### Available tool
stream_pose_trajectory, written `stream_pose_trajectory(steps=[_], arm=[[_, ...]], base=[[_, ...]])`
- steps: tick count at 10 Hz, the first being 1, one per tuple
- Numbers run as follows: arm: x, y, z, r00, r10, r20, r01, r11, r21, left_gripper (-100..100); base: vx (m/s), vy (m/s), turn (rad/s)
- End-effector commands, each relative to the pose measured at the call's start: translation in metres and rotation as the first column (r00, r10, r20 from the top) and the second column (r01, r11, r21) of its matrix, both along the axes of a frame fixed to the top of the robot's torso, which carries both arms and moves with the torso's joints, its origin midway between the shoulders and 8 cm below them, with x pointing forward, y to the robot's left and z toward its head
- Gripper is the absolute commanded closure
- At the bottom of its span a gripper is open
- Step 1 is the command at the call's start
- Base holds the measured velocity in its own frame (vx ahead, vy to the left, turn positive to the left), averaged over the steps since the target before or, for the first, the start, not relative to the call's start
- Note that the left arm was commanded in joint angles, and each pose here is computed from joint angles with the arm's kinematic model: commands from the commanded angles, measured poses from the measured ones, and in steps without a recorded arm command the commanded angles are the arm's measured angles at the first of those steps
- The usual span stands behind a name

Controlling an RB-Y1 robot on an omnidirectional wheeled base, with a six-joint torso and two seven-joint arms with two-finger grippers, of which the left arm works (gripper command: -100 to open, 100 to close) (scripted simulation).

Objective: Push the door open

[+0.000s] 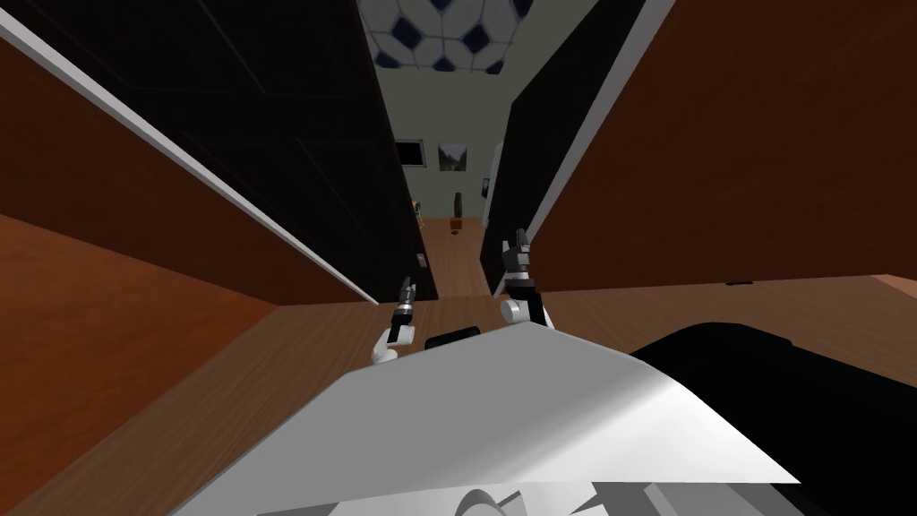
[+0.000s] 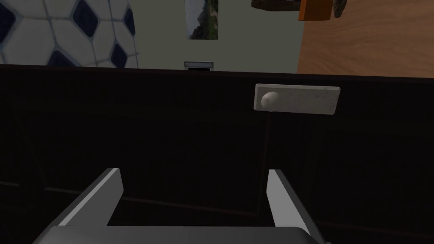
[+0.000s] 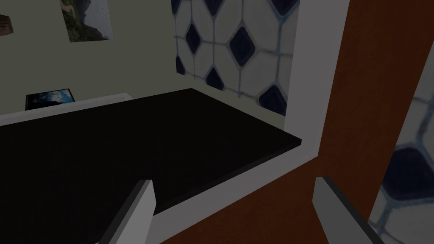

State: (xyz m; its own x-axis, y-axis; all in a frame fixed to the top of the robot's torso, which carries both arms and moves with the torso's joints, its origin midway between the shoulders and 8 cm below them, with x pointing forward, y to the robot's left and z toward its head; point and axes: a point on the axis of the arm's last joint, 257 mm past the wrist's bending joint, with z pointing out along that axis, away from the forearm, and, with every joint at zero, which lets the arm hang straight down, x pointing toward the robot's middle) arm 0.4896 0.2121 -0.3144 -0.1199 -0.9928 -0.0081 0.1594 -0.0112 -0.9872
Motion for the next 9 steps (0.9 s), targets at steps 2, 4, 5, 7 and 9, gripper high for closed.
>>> stream_pose_trajectory(steps=[2, 4, 5, 7, 9], arm=[[0.001, -0.004, -0.016, 0.9995, -0.008, -0.03, 0.008, 1.0, 0.002, -100], [0.001, -0.006, -0.026, 0.9986, -0.013, -0.051, 0.013, 0.9999, 0.004, -100], [0.001, -0.007, -0.031, 0.998, -0.015, -0.061, 0.016, 0.9999, 0.005, -100], [0.0, -0.008, -0.041, 0.9965, -0.02, -0.081, 0.02, 0.9998, 0.006, -100], [-0.001, -0.01, -0.049, 0.995, -0.024, -0.097, 0.025, 0.9997, 0.007, -100]], base=[[0.086, 0.027, 0.002], [0.099, 0.027, -0.001], [0.101, 0.011, 0.001], [0.098, 0.017, 0.001], [0.101, 0.022, 0.002]])
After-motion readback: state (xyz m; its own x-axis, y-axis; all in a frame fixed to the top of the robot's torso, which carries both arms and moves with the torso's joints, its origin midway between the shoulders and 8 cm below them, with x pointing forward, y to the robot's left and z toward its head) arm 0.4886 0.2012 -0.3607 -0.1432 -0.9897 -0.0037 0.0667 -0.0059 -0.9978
